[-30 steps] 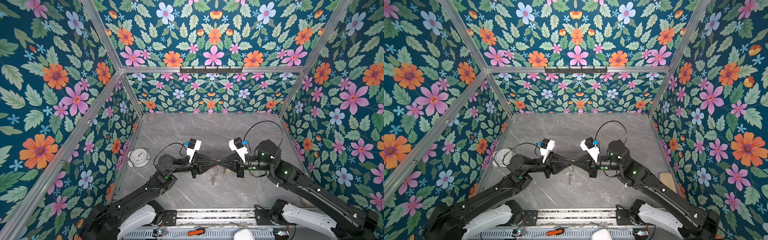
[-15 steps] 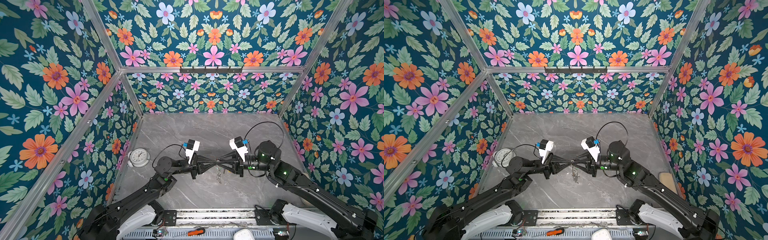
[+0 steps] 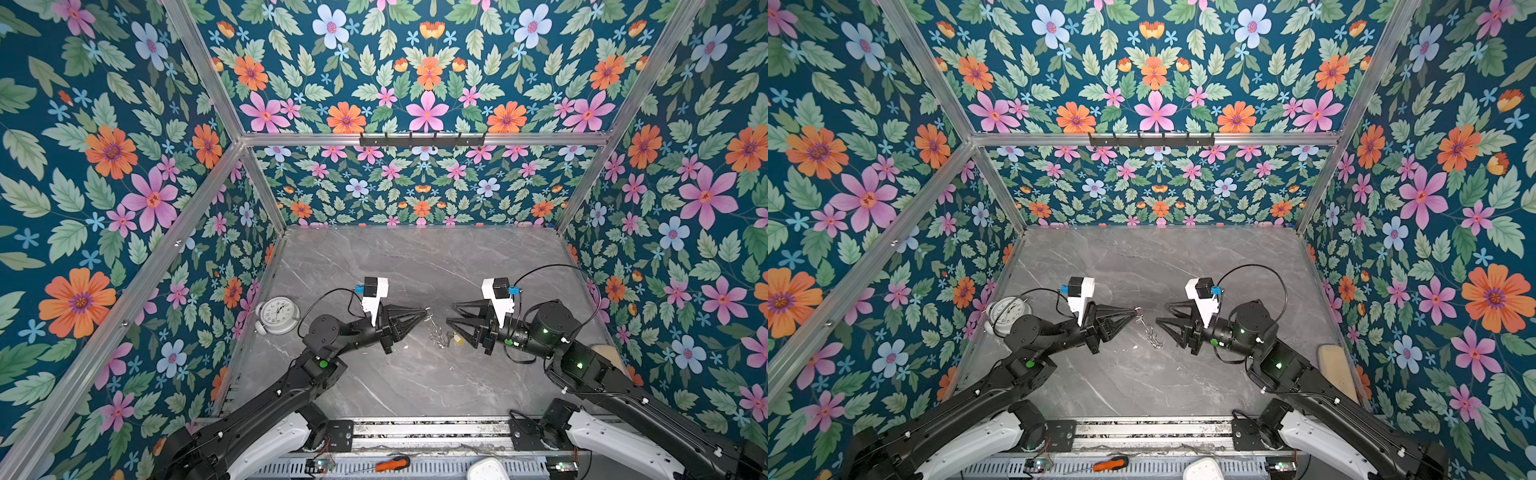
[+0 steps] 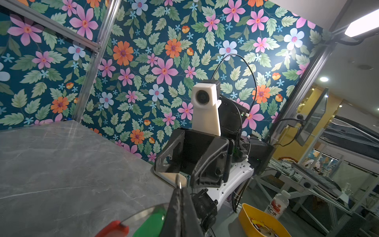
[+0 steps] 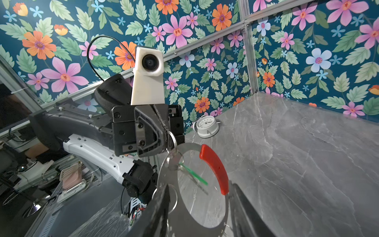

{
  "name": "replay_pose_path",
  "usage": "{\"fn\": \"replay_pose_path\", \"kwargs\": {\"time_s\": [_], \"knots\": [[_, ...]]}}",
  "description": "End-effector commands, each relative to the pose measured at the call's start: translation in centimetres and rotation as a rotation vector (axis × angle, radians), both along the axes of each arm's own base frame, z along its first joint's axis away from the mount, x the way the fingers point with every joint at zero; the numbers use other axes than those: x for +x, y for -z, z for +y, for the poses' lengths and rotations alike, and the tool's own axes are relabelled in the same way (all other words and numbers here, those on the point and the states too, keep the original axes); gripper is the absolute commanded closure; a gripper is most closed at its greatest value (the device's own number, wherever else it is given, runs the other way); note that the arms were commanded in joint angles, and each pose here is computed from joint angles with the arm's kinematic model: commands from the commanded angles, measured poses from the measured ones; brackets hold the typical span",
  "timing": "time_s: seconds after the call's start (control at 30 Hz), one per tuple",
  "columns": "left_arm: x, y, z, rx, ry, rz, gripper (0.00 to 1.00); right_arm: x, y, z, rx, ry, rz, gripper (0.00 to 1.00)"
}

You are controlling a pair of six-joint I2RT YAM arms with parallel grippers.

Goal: Remove the keys from the keyring

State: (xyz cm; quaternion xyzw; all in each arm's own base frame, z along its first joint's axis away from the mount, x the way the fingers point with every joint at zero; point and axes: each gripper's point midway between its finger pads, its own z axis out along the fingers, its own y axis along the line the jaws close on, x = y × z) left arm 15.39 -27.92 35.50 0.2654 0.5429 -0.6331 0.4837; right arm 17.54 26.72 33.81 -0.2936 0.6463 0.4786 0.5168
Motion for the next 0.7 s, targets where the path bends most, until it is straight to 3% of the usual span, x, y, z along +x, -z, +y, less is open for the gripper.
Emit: {"fn": "replay_pose_path", "kwargs": {"time_s": [0.0, 0.17, 0.5, 0.67], "knots": [[1.0, -0.2, 0.3, 0.007, -0.079, -0.012, 1.0, 0.5, -1.3, -0.1, 0.048, 0.025, -0.025, 0.5], [0.9, -0.3, 0.5, 0.004, -0.092, -0.03, 1.0, 0.6, -1.2, 0.4, 0.048, 0.01, -0.017, 0.49], [-0.9, -1.7, 1.3, -0.109, -0.031, -0.113, 1.0, -1.4, -3.0, 3.5, 0.158, -0.238, 0.01, 0.5], [-1.5, -2.7, 2.2, -0.194, -0.034, -0.151, 1.0, -1.2, -4.0, 3.5, 0.225, -0.242, -0.001, 0.52]]}}
